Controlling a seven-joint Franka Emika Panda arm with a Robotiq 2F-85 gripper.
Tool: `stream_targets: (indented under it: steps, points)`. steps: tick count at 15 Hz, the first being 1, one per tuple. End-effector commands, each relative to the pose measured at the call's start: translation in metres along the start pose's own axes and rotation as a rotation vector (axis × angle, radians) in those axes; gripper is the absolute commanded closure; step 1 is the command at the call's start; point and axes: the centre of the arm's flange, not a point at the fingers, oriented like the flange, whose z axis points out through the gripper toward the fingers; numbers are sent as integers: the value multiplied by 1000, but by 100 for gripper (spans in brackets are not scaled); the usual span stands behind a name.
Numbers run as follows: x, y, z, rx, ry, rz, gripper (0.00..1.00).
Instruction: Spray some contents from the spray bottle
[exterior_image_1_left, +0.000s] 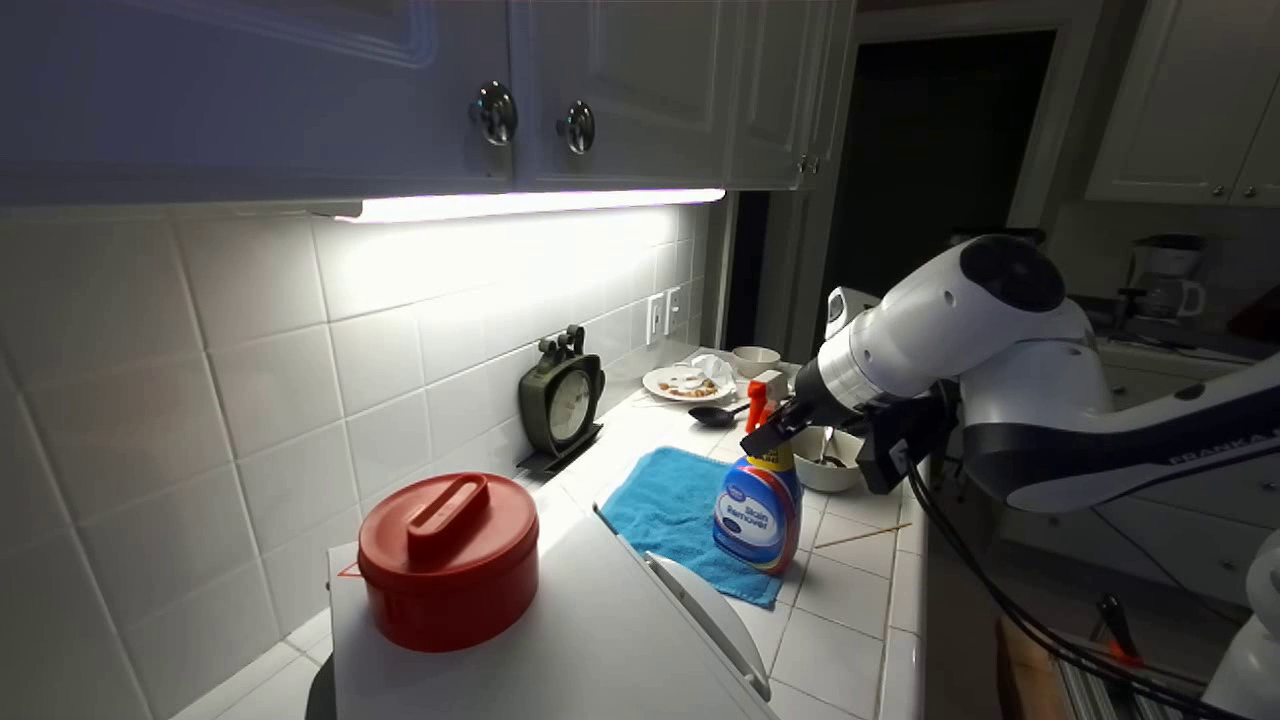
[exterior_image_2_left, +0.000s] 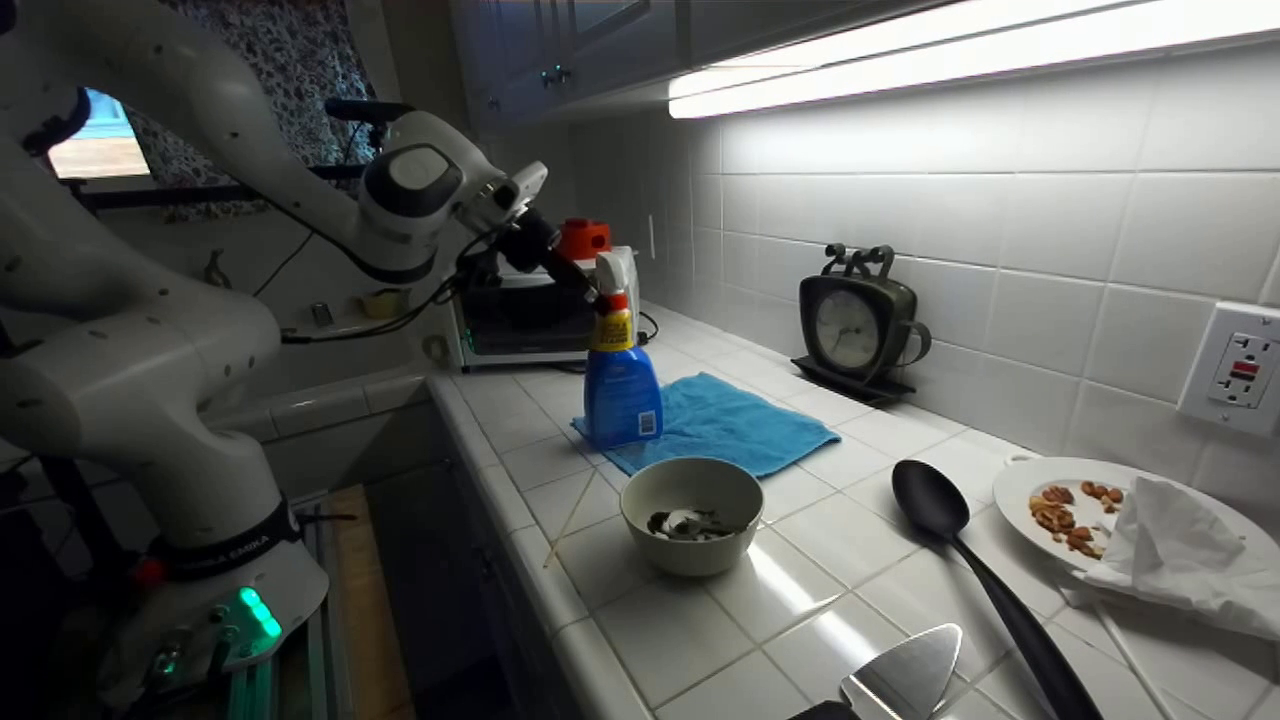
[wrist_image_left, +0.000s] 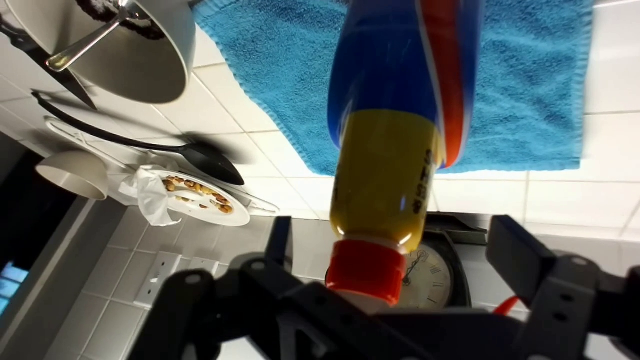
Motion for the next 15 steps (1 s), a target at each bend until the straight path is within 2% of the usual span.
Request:
stream_targets:
  steps: [1, 15]
  points:
    - [-13, 1, 9, -18, 15, 27, 0]
    - [-8, -2, -8, 17, 60, 17, 0]
